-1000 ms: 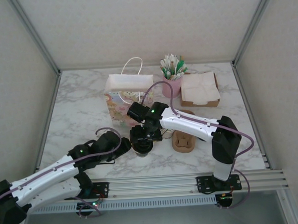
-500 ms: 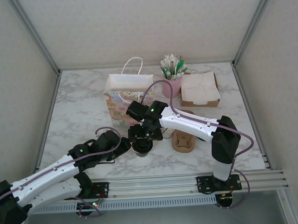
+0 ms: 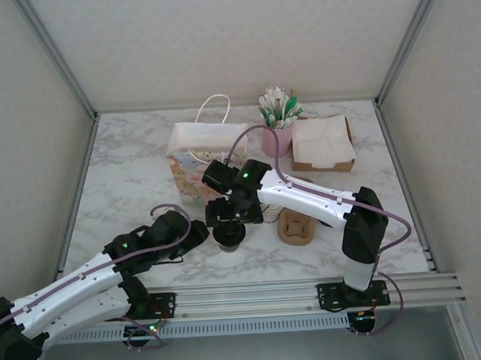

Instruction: Pack the takeout coffee

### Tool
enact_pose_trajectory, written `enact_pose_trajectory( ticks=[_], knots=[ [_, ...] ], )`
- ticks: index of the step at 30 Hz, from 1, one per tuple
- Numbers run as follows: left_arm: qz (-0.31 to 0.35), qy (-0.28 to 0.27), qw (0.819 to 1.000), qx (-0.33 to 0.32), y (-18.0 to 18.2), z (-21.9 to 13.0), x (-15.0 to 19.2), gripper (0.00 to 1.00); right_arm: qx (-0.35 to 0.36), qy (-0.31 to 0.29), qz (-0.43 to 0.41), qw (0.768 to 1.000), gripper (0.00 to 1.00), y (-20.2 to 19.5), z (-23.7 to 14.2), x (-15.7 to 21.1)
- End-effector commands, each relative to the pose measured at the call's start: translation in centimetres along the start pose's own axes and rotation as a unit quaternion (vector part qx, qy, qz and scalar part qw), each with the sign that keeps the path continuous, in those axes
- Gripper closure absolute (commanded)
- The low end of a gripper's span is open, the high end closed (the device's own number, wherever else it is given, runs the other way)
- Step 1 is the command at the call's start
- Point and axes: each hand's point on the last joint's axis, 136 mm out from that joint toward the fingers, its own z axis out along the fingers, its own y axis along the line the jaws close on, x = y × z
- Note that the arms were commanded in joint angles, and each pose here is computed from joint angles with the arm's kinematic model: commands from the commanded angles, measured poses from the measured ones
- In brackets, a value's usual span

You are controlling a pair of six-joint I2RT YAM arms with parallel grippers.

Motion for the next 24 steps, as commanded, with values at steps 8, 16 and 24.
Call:
enact_pose_trajectory(
  ticks=[8,16,24],
  knots=[
    [-0.033,-0.014,0.999,-0.041,2.9,0.2,-0.4,0.47,0.040,-0.023,-0.052,0.998,0.06,0.1,-1.6,1.9],
    [-0.041,-0.008,0.998,-0.042,2.8,0.9,-0.3,0.51,0.054,-0.028,-0.055,0.997,0.12,0.2,-1.0,2.0],
    [-0.051,-0.002,0.998,-0.043,3.2,1.3,-0.2,0.52,0.054,-0.032,-0.055,0.997,0.19,0.7,-0.9,1.7]
  ],
)
